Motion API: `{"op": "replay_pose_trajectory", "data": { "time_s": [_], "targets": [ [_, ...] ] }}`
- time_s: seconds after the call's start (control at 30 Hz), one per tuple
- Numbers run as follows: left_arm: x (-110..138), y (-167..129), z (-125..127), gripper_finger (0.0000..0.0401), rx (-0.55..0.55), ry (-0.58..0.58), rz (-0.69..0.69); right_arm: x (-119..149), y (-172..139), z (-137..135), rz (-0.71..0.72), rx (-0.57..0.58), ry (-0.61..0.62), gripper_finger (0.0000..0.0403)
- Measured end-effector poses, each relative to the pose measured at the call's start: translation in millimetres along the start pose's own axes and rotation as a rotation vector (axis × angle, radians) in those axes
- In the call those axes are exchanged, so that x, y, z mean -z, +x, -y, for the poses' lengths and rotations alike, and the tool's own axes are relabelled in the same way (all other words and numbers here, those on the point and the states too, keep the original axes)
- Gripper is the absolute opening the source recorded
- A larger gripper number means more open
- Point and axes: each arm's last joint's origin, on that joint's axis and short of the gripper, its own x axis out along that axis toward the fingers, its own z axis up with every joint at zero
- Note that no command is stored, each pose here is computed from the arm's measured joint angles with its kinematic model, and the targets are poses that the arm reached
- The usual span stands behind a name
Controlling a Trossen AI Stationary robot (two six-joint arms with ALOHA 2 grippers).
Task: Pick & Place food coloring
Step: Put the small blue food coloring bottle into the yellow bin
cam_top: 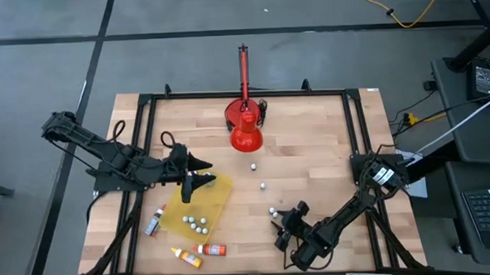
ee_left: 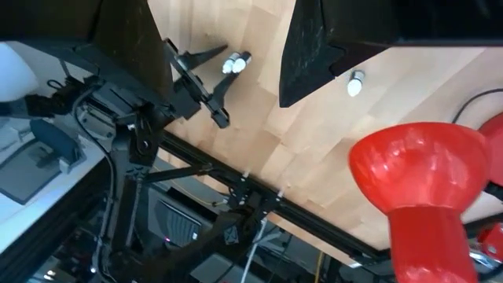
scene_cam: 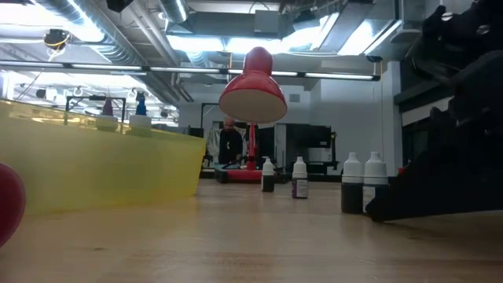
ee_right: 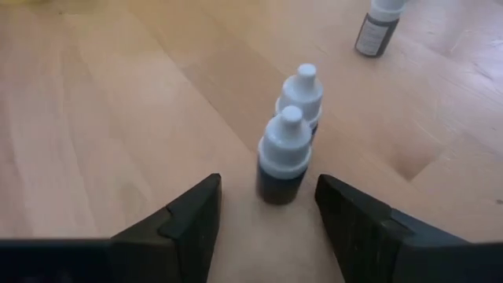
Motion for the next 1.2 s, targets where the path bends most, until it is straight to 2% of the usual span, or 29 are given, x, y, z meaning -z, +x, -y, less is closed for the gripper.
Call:
{"op": "replay_pose_trajectory", "data": {
  "time_s": [0.43, 0.83, 1.03, 1.2],
  "targets": [
    [1, 0, 0, 0.0224, 0.026, 0.019, -0.03, -1, 3, 2, 0.016, 0.019, -0.013, 0.0128],
    [2, 0, 0, 0.0224, 0.02, 0.028, -0.036, -3, 3, 1, 0.011, 0.02, -0.01, 0.0102],
    [3, 0, 1, 0.0223, 0.072, 0.045, -0.072, -15, -12, -19, -0.035, -0.006, -0.071, 0.0066],
    [3, 0, 3, 0.0223, 0.12, 0.08, -0.097, -37, -37, -38, -0.074, 0.002, -0.128, 0.0071]
  ]
}}
